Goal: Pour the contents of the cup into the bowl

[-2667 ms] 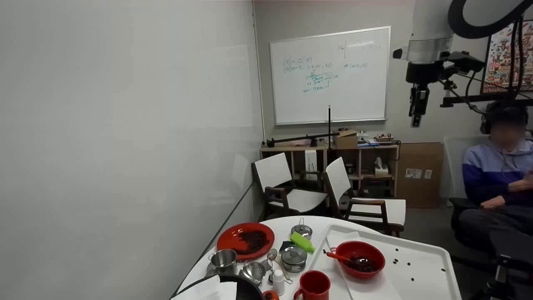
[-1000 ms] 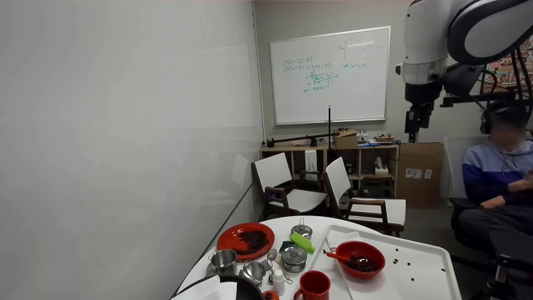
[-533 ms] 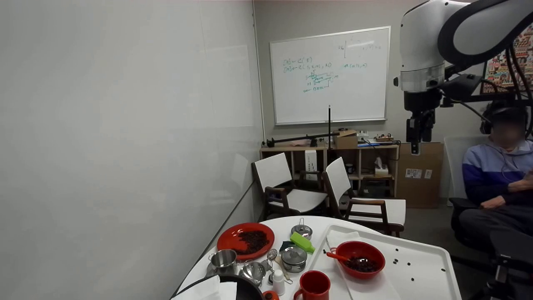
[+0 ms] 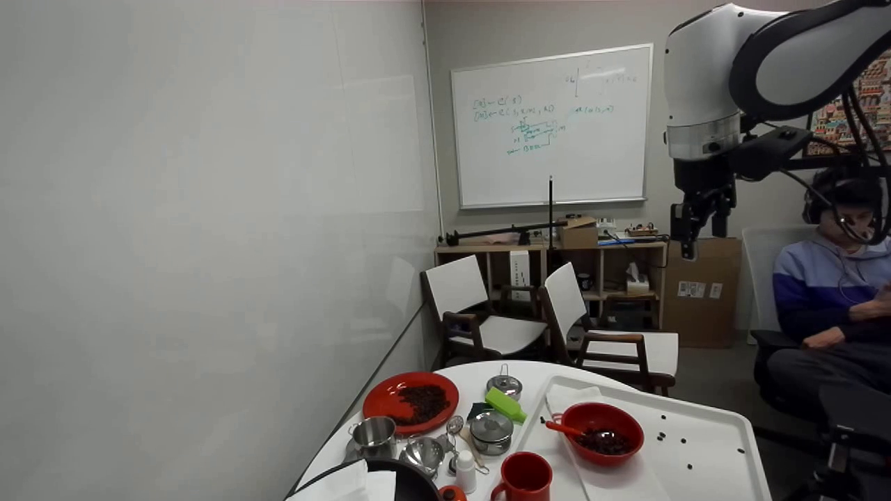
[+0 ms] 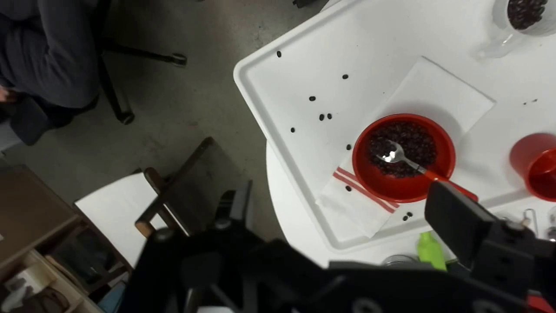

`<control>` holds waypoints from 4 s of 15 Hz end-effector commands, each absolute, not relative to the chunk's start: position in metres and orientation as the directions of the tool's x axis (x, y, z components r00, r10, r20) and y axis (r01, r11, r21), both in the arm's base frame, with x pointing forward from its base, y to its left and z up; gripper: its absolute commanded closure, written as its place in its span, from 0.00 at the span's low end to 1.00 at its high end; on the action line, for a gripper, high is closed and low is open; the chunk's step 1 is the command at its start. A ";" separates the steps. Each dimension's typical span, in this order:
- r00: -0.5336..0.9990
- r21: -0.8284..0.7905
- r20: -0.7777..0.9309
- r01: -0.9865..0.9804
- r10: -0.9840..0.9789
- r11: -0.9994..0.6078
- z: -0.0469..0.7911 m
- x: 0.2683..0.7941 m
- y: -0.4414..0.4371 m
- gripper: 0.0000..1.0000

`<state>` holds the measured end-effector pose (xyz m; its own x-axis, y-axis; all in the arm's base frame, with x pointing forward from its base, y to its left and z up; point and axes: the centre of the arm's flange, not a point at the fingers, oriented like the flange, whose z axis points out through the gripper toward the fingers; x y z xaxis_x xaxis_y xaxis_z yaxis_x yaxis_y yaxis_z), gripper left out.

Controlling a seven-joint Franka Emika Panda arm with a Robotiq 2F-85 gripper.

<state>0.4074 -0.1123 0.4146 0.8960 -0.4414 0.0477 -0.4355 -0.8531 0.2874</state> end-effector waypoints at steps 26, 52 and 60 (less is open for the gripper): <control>0.714 0.503 -0.018 -0.598 -0.699 -0.624 0.189 0.453 0.072 0.00; 0.582 0.351 -0.123 -0.732 -0.804 -0.584 0.088 0.497 0.101 0.00; 0.468 0.343 -0.209 -0.787 -0.859 -0.513 0.052 0.481 0.069 0.00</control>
<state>0.4838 0.0732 0.0636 0.4838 -0.8570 -0.1776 -0.7749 -0.5137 0.3683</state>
